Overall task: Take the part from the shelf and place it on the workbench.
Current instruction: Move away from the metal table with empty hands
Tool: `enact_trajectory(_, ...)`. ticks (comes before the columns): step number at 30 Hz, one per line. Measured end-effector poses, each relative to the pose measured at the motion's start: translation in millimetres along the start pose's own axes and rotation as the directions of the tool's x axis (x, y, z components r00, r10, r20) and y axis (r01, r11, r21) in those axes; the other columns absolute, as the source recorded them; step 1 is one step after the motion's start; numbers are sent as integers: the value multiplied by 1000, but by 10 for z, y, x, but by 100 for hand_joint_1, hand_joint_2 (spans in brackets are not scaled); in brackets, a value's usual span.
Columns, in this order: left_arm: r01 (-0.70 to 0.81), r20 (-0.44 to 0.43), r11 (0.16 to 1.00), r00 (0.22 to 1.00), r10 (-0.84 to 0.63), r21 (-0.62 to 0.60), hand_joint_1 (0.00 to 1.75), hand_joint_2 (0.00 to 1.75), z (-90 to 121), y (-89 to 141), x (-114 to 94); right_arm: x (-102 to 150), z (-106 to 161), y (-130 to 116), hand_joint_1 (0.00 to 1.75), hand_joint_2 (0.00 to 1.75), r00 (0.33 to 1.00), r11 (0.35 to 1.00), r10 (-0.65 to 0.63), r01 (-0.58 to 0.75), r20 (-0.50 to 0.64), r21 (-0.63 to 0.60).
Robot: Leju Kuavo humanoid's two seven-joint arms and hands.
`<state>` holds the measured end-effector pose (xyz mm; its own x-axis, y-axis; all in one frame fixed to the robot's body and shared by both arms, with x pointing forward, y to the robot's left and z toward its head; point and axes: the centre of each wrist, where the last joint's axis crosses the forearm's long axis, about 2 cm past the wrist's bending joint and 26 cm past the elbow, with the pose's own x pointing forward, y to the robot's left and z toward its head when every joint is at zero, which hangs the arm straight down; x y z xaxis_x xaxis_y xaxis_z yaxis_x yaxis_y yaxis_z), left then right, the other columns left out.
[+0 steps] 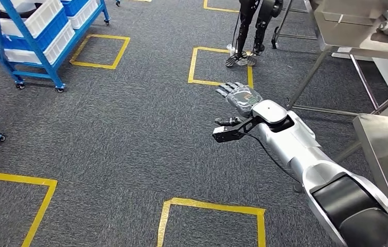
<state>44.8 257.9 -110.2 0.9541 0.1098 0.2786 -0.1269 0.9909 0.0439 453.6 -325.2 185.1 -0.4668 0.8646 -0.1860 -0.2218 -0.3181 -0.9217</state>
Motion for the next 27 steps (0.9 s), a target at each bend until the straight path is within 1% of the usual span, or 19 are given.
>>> enact_trajectory(4,-3,0,1000,1000,3,2,0,0,-1,8,1,5,15,67,0,0,1000,1000,-4,4,-1,14)
enact_trajectory(14,7,2,1000,1000,-7,-3,0,0,5,-8,-24,-6,12,33,0,0,1000,1000,-4,4,0,3)
enact_trajectory(21,6,3,1000,1000,-6,-4,0,0,3,-1,-14,-3,23,87,0,0,1000,1000,-9,9,-1,12)
enact_trajectory(24,4,16,1000,1000,-4,-23,0,0,0,-3,-3,-32,38,97,0,0,1000,1000,-8,8,-3,14)
enact_trajectory(27,5,19,1000,1000,-5,-29,0,0,4,-4,-26,-45,45,98,0,0,1000,1000,-8,8,2,14)
